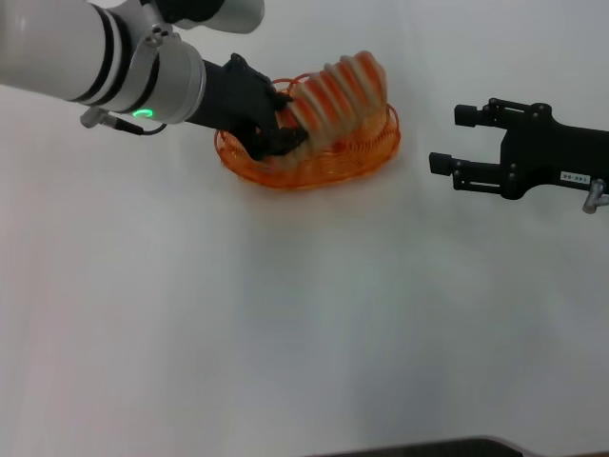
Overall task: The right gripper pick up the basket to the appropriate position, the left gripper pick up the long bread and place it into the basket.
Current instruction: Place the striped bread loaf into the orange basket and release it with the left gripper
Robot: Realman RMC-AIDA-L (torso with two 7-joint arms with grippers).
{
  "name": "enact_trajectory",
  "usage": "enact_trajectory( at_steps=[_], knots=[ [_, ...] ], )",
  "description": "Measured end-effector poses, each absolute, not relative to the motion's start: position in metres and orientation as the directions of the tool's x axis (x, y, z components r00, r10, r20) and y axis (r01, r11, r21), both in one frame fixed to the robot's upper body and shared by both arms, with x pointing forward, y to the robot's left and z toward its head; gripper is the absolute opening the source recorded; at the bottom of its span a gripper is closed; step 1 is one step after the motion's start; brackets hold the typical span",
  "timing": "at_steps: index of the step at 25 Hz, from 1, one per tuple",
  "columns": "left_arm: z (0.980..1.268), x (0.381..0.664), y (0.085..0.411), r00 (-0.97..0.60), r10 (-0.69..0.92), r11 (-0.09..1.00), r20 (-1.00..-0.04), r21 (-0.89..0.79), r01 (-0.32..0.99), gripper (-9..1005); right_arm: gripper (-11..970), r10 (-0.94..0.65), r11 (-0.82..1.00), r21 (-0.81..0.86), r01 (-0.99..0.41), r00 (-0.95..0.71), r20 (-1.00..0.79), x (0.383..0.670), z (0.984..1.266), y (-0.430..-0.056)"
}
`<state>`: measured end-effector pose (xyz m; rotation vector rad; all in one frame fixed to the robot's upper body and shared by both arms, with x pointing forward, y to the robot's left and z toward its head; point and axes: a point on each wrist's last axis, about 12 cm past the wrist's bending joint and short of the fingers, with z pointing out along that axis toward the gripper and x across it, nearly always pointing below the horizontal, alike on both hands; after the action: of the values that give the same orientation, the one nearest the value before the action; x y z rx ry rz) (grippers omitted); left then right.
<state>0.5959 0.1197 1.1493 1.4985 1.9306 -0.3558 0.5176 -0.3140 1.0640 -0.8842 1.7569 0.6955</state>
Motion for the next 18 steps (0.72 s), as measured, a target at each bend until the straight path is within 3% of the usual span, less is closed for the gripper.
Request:
enact_trajectory(
  at_steps=[9, 12, 17, 18],
  knots=[
    [1.144, 0.598, 0.122, -0.183, 0.717, 0.356, -0.673, 0.127, 0.926, 397, 785, -0.244, 0.564, 0.048, -0.824, -0.222, -0.944, 0.519, 1.065, -0.314],
    [1.145, 0.598, 0.127, -0.215, 0.679, 0.383, -0.702, 0.089, 0.919, 630, 786, -0.244, 0.566, 0.047, -0.823, -0.222, -0.944, 0.519, 1.065, -0.314],
    [1.146, 0.592, 0.147, -0.268, 0.556, 0.397, -0.787, -0.032, 0.917, 830, 786, -0.228, 0.568, 0.074, -0.820, -0.243, -0.943, 0.519, 1.066, -0.315],
    [1.145, 0.590, 0.153, -0.274, 0.530, 0.391, -0.803, -0.056, 0.919, 829, 786, -0.225, 0.562, 0.079, -0.824, -0.244, -0.943, 0.518, 1.068, -0.315]
  ],
)
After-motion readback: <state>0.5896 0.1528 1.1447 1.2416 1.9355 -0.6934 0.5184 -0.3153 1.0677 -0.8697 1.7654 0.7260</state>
